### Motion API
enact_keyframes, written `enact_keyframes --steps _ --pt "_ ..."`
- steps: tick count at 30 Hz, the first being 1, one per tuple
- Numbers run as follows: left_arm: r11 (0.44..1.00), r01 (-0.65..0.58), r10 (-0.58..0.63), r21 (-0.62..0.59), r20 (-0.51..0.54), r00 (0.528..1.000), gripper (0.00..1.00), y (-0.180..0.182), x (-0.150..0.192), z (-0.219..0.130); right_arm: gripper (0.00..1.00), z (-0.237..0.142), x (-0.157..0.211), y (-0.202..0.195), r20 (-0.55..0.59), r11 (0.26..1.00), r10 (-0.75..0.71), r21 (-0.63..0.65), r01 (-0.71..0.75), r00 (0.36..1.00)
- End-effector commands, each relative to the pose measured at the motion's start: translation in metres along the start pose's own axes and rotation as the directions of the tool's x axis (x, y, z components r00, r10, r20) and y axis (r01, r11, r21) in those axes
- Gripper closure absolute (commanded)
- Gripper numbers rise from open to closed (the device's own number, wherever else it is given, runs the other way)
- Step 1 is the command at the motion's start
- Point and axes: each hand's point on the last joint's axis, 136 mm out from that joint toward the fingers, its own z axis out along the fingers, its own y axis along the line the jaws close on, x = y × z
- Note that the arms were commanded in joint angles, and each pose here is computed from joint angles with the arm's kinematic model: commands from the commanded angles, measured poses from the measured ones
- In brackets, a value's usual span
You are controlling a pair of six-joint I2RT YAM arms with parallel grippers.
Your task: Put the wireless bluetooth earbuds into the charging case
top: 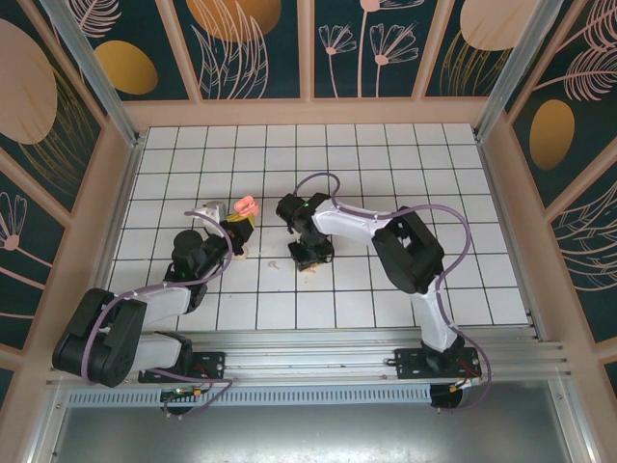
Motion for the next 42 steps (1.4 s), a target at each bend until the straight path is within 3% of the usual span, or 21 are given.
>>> enact_keyframes --steps 1,5,8,13,16,20,30,42 --pt "0.996 -0.059 0.057 0.074 0.028 0.998 1.0 -0.015 -0.015 0.005 0.75 -0.044 -0.032 0.002 0.215 0.993 0.101 -0.078 -0.087 0.971" --pt "0.984 -0.095 0.091 0.15 0.034 0.995 1.0 -0.029 -0.016 0.007 0.75 -0.09 -0.053 -0.001 0.396 0.978 0.185 -0.165 -0.128 0.899" --pt "0.966 -0.151 0.143 0.211 0.052 0.988 1.0 -0.045 -0.018 0.01 0.75 -0.133 -0.068 -0.001 0.543 0.967 0.218 -0.231 -0.105 0.811" --pt "0.906 -0.278 0.253 0.318 0.118 0.96 0.99 -0.077 -0.022 0.012 0.76 -0.213 -0.081 0.009 0.746 0.936 0.281 -0.353 0.001 0.604" --pt "0.882 -0.324 0.29 0.342 0.147 0.946 0.99 -0.086 -0.024 0.016 0.76 -0.25 -0.079 0.02 0.813 0.906 0.322 -0.414 0.092 0.486" --pt "0.86 -0.369 0.326 0.352 0.177 0.929 1.0 -0.093 -0.028 0.021 0.76 -0.277 -0.071 0.031 0.856 0.889 0.339 -0.427 0.164 0.39" --pt "0.865 -0.377 0.32 0.332 0.215 0.923 1.0 -0.098 -0.04 0.03 0.76 -0.294 -0.064 0.062 0.897 0.884 0.334 -0.405 0.233 0.29" --pt "0.885 -0.326 0.247 0.331 0.258 0.934 1.0 -0.101 -0.052 0.027 0.76 -0.277 -0.07 0.07 0.884 0.871 0.358 -0.432 0.234 0.3"
